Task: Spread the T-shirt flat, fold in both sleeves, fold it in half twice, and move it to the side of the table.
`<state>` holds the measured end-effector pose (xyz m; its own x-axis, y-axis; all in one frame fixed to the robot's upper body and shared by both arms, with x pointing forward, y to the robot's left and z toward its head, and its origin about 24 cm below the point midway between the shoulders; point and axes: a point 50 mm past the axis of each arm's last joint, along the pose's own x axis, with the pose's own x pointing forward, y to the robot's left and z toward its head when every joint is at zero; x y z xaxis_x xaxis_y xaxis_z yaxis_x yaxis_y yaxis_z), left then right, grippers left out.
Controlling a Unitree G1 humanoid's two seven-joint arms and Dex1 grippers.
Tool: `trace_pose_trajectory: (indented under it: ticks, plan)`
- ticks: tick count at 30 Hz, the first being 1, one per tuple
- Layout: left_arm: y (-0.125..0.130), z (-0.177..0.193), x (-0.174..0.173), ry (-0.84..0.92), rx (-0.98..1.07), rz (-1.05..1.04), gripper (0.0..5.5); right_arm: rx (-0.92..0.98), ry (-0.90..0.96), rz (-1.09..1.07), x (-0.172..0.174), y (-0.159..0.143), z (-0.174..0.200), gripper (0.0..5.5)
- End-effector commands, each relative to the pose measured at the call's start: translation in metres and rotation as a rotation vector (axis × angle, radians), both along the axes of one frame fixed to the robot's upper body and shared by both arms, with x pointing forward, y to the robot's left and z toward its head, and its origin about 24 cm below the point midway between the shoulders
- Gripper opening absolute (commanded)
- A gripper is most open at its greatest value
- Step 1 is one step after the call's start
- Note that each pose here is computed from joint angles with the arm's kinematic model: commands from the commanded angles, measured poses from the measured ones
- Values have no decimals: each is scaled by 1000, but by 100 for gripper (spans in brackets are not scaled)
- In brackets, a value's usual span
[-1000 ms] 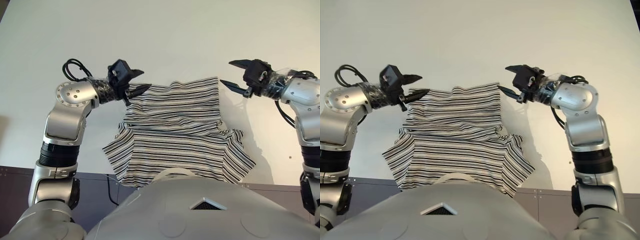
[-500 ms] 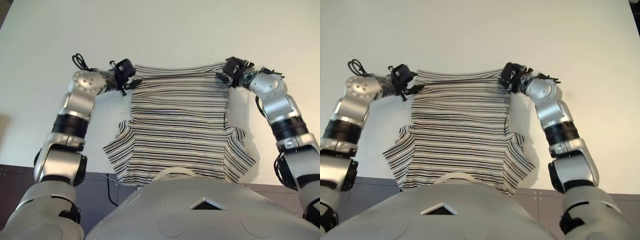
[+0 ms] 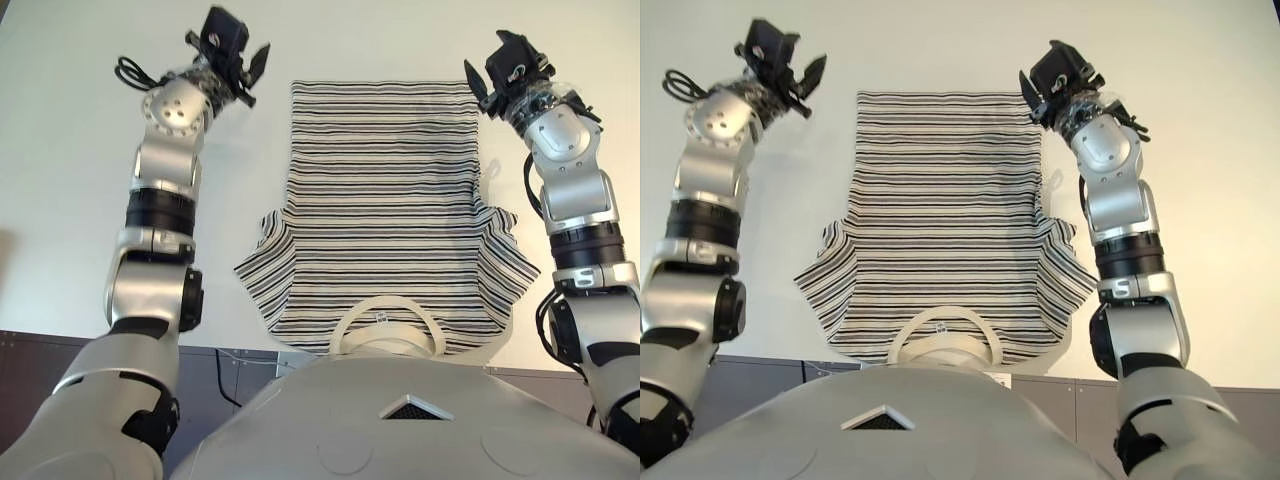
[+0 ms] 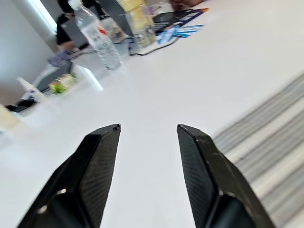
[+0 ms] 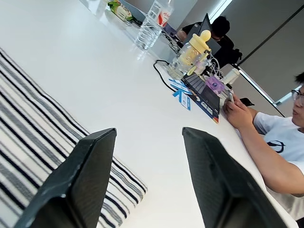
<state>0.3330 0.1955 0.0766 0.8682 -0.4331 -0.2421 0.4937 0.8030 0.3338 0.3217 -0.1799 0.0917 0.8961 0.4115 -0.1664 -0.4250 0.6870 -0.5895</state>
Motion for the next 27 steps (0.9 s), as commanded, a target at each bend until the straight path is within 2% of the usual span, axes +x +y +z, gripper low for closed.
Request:
trace_pose_trajectory:
  ticks: [1,4,6,10,13,17,23,25,27]
  plan:
    - [-7,-1,-75,276,-134,-273,220,-56,82,61,-21,-23,21,256]
    - [-25,-2,-64,314,-241,-312,220,-86,112,-79,-13,-40,9,256]
    - [-31,-13,-61,390,-201,-350,220,-107,148,-86,-17,-39,-2,256]
    - [-16,-41,-61,525,22,-370,220,-100,160,-55,-17,-28,-6,256]
    - [-4,-49,-60,564,122,-373,220,-104,161,-46,-17,-24,-7,256]
    - [1,-51,-39,522,219,-322,220,-88,159,-50,-18,-18,-10,256]
    - [-4,-39,-28,456,143,-330,220,-91,164,-43,-20,-12,-15,256]
    - [-8,-37,-32,439,125,-338,220,-48,185,41,-31,-1,-15,256]
    - [-7,-27,-29,387,94,-286,220,53,238,240,-59,13,-7,256]
